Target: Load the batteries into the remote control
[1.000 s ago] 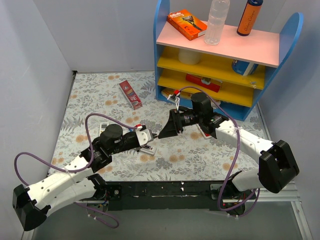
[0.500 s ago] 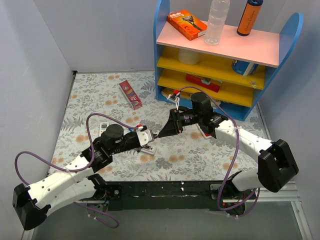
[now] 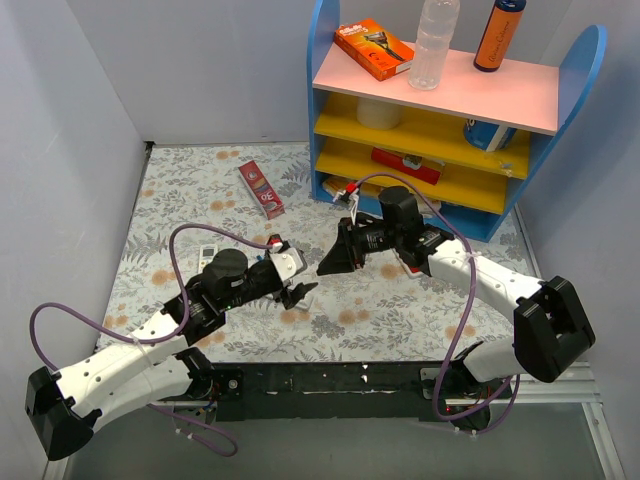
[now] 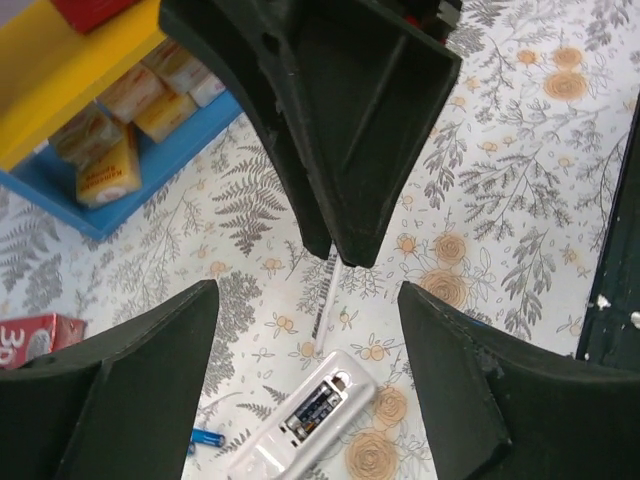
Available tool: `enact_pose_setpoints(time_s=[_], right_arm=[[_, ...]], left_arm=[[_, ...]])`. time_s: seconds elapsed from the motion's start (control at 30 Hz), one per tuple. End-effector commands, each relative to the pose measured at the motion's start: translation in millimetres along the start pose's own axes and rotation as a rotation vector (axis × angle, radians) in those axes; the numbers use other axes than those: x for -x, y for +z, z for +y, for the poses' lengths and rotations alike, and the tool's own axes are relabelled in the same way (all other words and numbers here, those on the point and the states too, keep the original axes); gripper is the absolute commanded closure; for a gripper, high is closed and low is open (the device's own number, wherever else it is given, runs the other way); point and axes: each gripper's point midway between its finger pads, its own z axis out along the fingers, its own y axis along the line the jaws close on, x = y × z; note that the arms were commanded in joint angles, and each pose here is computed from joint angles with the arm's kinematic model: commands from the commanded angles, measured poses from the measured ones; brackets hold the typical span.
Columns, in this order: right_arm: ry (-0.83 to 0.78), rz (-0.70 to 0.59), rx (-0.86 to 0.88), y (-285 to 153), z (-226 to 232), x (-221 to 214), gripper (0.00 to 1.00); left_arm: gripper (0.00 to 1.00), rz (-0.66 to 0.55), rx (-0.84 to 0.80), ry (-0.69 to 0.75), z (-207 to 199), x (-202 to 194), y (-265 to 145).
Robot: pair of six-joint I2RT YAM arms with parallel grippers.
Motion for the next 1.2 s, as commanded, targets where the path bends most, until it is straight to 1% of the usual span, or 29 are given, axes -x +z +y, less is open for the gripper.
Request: enact_pose_setpoints(time_s=[0.0, 0.03, 0.07, 0.1, 0.13, 0.17, 0.23, 0.27, 0.3, 0.4, 0.43, 0.5, 0.53, 0.6, 0.63, 0.67, 0.7, 0.77, 0.97, 1.17], right_arm=[[-0.275, -0.06, -0.127, -5.6, -22.2, 15.3, 0.99], [-0.303, -0.061, -0.153, -6.5, -28.3, 15.1, 0.99], [-0.374, -0.061, -0.173, -7.8, -33.2, 16.3, 0.99], [-0.396, -0.061, -0.217, -8.3, -44.3, 12.5, 0.99], [-0.435, -0.068, -0.232, -8.1, -47.7, 14.4, 0.99], [-0.475, -0.068, -0.246, -7.5, -52.3, 14.1, 0.99], [-0.562, -0.064, -0.274, -3.5, -62.3, 10.2, 0.99], [-0.582, -0.051, -0.278, -0.6, -66.8, 6.7, 0.99], [-0.642, -0.037, -0.285, 5.0, -68.2, 4.5, 0.99], [-0.732, -0.009, -0.287, 22.4, -73.5, -6.5, 0.99], [-0.773, 0.0, -0.29, 27.3, -74.7, -9.0, 0.99], [-0.833, 0.003, -0.297, 41.8, -76.3, -15.6, 0.99], [-0.871, 0.007, -0.305, 45.7, -77.8, -16.9, 0.99], [-0.911, 0.017, -0.327, 57.7, -82.7, -22.8, 0.99], [-0.937, 0.025, -0.335, 60.6, -85.5, -24.4, 0.99], [-0.94, 0.04, -0.342, 64.2, -90.6, -30.0, 0.99], [-0.964, 0.026, -0.342, 68.7, -88.5, -28.2, 0.99], [-0.973, 0.029, -0.338, 73.6, -92.5, -33.3, 0.99], [-0.999, 0.052, -0.344, 84.3, -105.3, -42.0, 0.99], [-1.012, 0.071, -0.343, 93.4, -107.4, -49.8, 0.99]], left_arm=[[0.2, 0.003, 0.142, -0.202, 14.9, -1.2, -4.7], [0.16, 0.014, 0.164, -0.245, 17.0, -3.3, -5.8], [0.13, 0.012, 0.189, -0.343, 17.3, -3.4, -6.6], [0.1, 0.023, 0.24, -0.386, 23.7, -7.3, -8.8], [0.08, 0.031, 0.264, -0.44, 25.0, -10.6, -11.5], [0.08, 0.02, 0.289, -0.535, 25.8, -10.8, -12.6], [0.04, 0.009, 0.37, -0.643, 34.9, -17.2, -19.9], [0.04, 0.018, 0.397, -0.693, 35.4, -25.2, -21.6], [0.04, 0.007, 0.422, -0.788, 35.4, -28.2, -22.7], [0.07, 0.037, 0.564, -0.959, 44.6, -58.2, -32.6], [0.07, 0.051, 0.616, -1.003, 51.4, -70.8, -37.9], [0.07, 0.068, 0.655, -1.066, 54.9, -88.3, -42.6], [0.07, 0.062, 0.71, -1.121, 65.2, -98.8, -48.8], [0.07, 0.087, 0.714, -1.169, 64.1, -115.0, -50.7], [0.07, 0.063, 0.732, -1.198, 72.0, -117.4, -52.3], [0.07, 0.063, 0.703, -1.225, 68.9, -118.8, -49.6], [0.07, 0.083, 0.7, -1.248, 66.4, -128.0, -47.5], [0.07, 0.073, 0.719, -1.297, 71.5, -134.6, -46.2], [0.07, 0.173, 0.791, -1.394, 67.7, -172.6, -43.8], [0.07, 0.136, 0.808, -1.433, 64.7, -180.9, -44.6]])
